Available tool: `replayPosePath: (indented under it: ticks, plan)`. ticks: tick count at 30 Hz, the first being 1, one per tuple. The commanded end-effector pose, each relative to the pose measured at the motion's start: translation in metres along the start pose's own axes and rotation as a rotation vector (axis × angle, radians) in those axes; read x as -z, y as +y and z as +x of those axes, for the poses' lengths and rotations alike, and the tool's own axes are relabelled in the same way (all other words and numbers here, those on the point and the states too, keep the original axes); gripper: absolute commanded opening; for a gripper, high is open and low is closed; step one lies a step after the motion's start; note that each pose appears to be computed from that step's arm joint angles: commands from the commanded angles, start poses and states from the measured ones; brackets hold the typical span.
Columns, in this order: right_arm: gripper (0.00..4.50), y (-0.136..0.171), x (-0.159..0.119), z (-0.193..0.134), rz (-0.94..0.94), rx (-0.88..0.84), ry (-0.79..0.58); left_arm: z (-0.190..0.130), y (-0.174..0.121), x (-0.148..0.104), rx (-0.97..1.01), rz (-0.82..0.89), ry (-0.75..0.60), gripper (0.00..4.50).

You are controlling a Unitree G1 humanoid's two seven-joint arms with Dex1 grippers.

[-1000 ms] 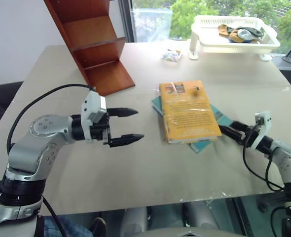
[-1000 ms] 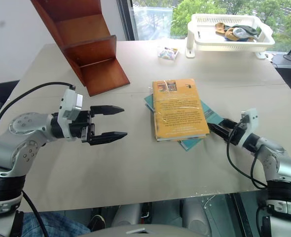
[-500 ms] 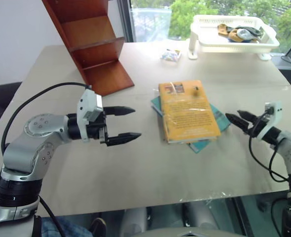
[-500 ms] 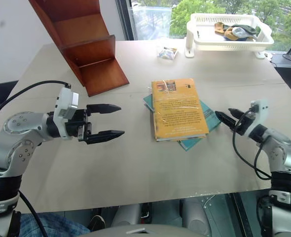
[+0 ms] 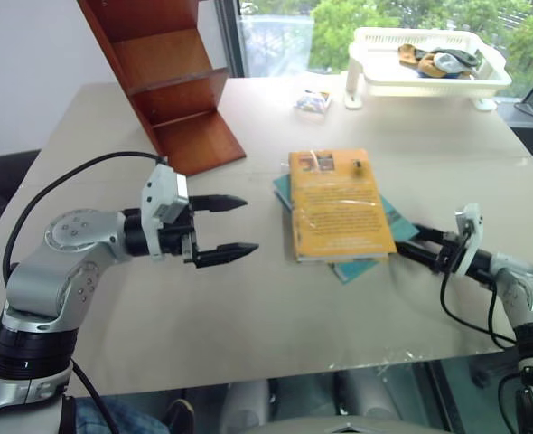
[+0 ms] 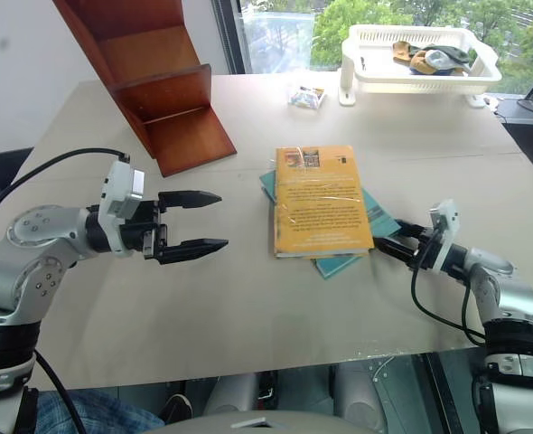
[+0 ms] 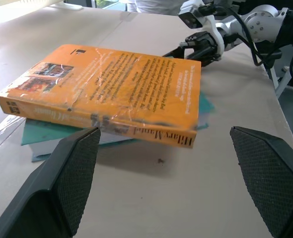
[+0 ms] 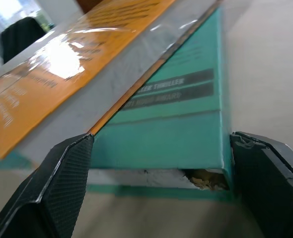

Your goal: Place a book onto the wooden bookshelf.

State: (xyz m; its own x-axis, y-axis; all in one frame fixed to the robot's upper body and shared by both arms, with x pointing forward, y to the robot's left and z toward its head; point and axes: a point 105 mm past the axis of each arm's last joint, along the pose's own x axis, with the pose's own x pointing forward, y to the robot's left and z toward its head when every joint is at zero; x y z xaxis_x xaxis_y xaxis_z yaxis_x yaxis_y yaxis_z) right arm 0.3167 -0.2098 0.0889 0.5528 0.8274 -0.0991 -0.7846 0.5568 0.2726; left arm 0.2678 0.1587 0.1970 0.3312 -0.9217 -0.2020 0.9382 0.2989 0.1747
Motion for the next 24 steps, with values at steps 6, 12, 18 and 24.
replayPosePath:
  ticks: [6, 12, 18, 24]
  plan:
    - [4.5, 0.008, -0.005, 0.008, -0.098, -0.113, 0.07, 0.0, 0.0, -0.005, 0.003, 0.03, -0.006, 4.44]
    - [4.5, 0.023, 0.004, -0.001, -0.107, -0.189, 0.104, -0.001, -0.003, -0.003, -0.009, 0.022, 0.0, 4.44]
    - [4.5, 0.035, 0.002, -0.022, -0.117, -0.212, 0.129, -0.002, -0.003, -0.001, -0.01, 0.021, 0.005, 4.44]
    - [4.5, 0.011, -0.03, -0.029, -0.181, -0.01, 0.042, -0.001, -0.002, -0.001, -0.007, 0.021, 0.005, 4.44]
